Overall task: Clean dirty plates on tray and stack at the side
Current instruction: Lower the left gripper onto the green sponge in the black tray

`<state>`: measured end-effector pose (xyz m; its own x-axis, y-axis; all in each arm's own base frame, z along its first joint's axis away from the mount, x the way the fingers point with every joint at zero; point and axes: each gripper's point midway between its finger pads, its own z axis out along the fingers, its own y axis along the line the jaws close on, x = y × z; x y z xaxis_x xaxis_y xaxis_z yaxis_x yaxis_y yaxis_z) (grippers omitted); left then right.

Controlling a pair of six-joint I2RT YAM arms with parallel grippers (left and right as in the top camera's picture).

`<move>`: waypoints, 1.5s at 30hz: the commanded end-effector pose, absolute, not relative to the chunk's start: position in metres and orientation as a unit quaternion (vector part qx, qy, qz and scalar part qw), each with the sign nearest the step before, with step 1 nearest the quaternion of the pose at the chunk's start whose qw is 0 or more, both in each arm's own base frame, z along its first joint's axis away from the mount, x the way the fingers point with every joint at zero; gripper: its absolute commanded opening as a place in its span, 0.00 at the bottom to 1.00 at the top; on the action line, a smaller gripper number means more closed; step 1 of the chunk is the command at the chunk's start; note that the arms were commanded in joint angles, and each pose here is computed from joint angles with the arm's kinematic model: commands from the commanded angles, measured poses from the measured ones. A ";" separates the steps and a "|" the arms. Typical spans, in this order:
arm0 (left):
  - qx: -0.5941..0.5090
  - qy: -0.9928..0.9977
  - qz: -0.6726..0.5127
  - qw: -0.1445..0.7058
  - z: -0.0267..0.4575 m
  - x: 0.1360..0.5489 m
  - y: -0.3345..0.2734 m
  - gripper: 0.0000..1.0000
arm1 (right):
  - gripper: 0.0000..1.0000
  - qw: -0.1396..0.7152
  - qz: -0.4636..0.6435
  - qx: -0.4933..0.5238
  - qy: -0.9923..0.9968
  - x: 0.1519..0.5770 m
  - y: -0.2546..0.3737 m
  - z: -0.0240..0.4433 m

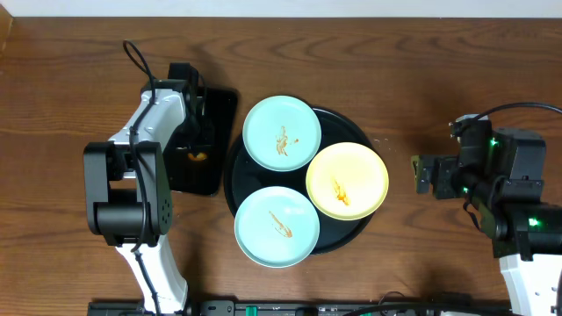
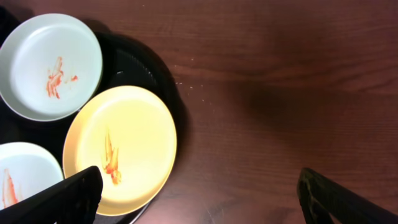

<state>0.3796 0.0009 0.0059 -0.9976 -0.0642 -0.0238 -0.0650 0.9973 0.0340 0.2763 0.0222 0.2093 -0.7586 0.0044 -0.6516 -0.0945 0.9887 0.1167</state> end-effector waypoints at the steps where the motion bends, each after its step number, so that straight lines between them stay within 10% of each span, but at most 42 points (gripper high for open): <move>1: -0.033 0.999 0.024 0.008 0.002 0.378 0.004 0.13 | 0.98 0.354 0.076 -0.030 0.932 0.278 0.026 0.217; 14: -0.040 0.996 0.031 0.073 0.047 0.400 0.011 0.07 | 0.98 0.351 0.076 -0.030 0.933 0.277 0.026 0.216; 17: -0.041 0.994 0.030 0.100 0.063 0.406 0.010 0.45 | 0.98 0.351 0.076 -0.030 0.933 0.277 0.026 0.216; 45: -0.034 0.996 0.031 0.072 0.022 0.387 0.010 0.64 | 0.98 0.351 0.076 -0.032 0.933 0.277 0.026 0.216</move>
